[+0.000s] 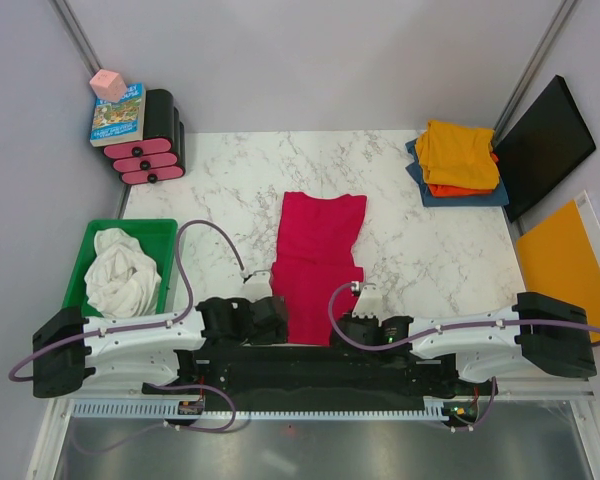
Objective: Fold and stack the t-shirts
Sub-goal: Grab one side of the 2/3 rectangular tshirt with both arms
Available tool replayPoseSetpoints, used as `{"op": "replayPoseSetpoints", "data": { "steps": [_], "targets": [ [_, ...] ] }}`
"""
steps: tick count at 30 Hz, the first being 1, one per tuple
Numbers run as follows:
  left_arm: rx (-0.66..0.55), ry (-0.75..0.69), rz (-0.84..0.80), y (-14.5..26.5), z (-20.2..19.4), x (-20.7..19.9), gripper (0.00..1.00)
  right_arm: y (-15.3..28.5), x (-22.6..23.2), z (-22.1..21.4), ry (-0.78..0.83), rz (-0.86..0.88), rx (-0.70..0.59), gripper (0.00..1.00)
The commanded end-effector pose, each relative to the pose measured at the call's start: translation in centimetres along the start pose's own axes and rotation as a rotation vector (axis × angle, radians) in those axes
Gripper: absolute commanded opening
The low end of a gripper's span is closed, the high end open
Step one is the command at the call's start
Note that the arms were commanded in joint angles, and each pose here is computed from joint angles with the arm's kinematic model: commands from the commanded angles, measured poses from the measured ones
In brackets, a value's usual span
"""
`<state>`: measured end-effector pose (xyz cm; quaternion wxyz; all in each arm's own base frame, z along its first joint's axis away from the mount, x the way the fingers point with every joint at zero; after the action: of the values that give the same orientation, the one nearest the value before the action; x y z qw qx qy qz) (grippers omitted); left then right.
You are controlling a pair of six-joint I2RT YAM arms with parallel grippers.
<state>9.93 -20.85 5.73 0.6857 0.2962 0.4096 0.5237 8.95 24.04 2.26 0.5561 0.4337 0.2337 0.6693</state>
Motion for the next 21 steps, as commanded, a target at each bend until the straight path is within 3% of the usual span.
{"op": "replayPoseSetpoints", "data": {
  "steps": [1,14,16,21],
  "targets": [
    [0.015,0.056,0.005,-0.8,-0.8,0.1,0.64,-0.1,-3.6,-2.8,0.06,-0.105,0.105,0.07],
    [0.029,0.062,0.05,-2.1,-1.8,0.9,0.52,0.3,-3.7,-2.6,0.092,-0.119,0.089,0.1],
    [0.027,0.059,0.057,-2.2,-1.8,0.9,0.46,0.4,-3.7,-2.6,0.095,-0.122,0.087,0.1],
    [0.037,0.059,0.071,-2.5,-2.1,1.1,0.18,0.5,-3.8,-2.5,0.099,-0.121,0.084,0.08]
  ]
}}
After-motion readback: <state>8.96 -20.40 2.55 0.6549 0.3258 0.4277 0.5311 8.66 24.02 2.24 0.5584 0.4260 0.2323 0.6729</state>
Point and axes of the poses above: each gripper's point midway between its finger pads, its own y axis back along the fingers, its own x axis along the line the jaws close on, z = x × y, the point moved 1 cm from there along y, back along the fingers, and after that the axes turned 4 degrees about -y, right-handed, at the moved point
